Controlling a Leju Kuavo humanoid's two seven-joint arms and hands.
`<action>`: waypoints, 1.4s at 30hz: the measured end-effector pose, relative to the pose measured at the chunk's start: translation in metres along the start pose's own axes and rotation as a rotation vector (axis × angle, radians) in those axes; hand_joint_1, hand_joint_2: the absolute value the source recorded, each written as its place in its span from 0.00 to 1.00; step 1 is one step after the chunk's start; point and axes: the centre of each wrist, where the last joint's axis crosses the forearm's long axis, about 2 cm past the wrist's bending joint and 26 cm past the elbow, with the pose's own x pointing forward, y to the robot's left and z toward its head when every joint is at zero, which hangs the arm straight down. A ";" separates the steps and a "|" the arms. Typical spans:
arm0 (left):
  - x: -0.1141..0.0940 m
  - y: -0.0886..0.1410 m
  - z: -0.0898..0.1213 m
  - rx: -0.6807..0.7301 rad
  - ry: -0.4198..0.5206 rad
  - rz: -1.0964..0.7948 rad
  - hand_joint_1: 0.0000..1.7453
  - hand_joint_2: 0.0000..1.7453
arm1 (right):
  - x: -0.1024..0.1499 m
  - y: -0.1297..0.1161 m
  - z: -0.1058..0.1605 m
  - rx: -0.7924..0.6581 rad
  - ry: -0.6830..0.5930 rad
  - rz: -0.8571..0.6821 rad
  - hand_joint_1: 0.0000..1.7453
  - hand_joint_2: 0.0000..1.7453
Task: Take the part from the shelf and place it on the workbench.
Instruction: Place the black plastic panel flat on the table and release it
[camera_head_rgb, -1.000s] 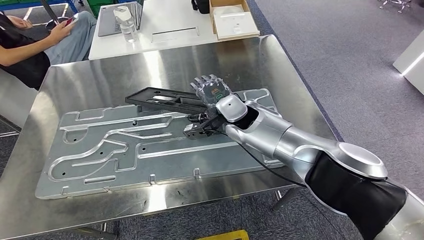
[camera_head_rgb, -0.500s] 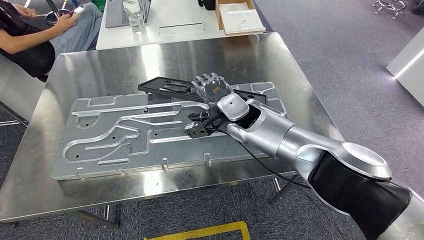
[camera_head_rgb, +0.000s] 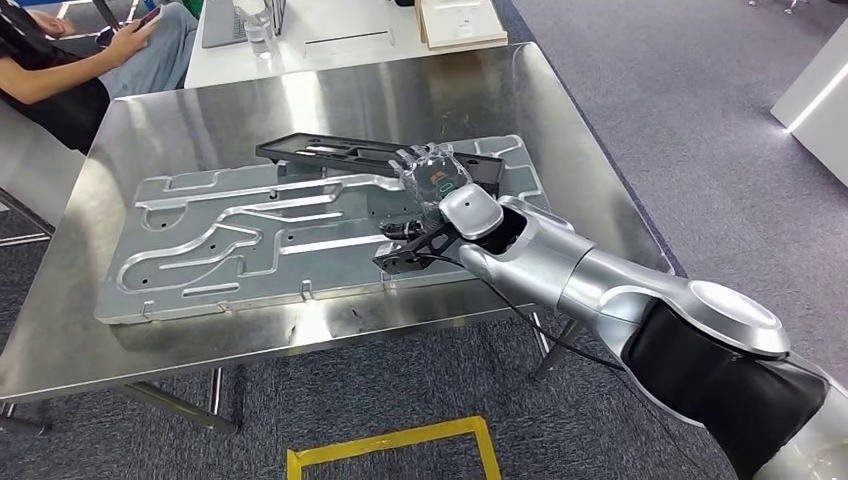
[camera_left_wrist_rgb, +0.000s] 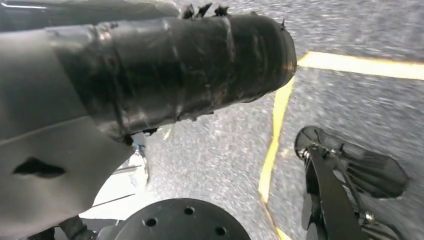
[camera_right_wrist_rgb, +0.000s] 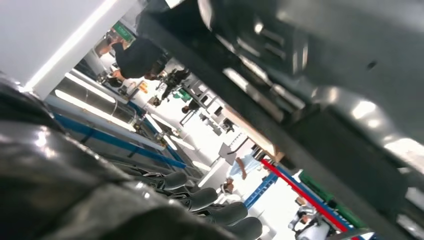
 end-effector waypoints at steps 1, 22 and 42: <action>0.000 0.000 0.000 0.000 0.000 0.000 0.00 0.00 | 0.000 0.000 0.000 0.001 0.000 0.000 0.00 0.00; 0.004 0.004 -0.001 0.008 -0.001 0.009 0.00 0.00 | -0.004 0.001 0.003 0.003 0.011 -0.001 0.00 0.00; 0.006 0.004 0.000 0.006 0.005 0.016 0.00 0.00 | -0.006 0.011 0.007 0.020 0.013 -0.006 0.00 0.00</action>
